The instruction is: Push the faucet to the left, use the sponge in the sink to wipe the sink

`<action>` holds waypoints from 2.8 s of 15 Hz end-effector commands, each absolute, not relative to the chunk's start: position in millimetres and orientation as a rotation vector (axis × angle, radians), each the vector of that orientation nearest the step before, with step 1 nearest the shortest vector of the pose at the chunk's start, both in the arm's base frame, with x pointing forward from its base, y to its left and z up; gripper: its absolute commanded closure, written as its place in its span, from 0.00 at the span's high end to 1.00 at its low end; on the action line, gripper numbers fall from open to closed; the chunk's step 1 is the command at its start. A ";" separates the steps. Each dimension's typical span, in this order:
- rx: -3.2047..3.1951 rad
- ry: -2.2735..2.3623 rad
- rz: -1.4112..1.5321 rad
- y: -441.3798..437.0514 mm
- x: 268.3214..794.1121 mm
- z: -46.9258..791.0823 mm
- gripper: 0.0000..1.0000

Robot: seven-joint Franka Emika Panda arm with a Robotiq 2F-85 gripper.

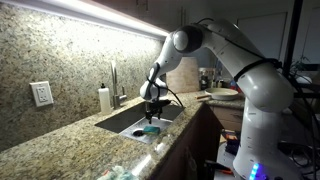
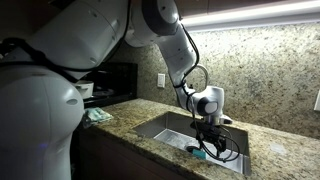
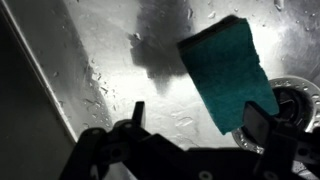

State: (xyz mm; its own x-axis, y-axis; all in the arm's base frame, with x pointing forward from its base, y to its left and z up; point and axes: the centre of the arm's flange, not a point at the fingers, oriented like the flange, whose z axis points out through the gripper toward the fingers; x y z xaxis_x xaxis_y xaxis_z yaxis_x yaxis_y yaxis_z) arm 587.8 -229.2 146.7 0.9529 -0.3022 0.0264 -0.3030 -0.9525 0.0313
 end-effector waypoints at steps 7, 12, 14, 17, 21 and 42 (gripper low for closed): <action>3.199 -0.317 -0.084 -187.2 605.1 128.6 1.00; 3.162 -0.294 -0.115 -181.6 601.7 107.7 1.00; 3.150 -0.268 -0.088 -181.2 605.8 104.8 1.00; 3.117 -0.220 -0.045 -176.9 615.8 108.3 1.00; 3.057 -0.185 0.010 -179.7 628.8 107.5 1.00; 3.099 -0.142 0.003 -173.2 638.6 85.7 0.17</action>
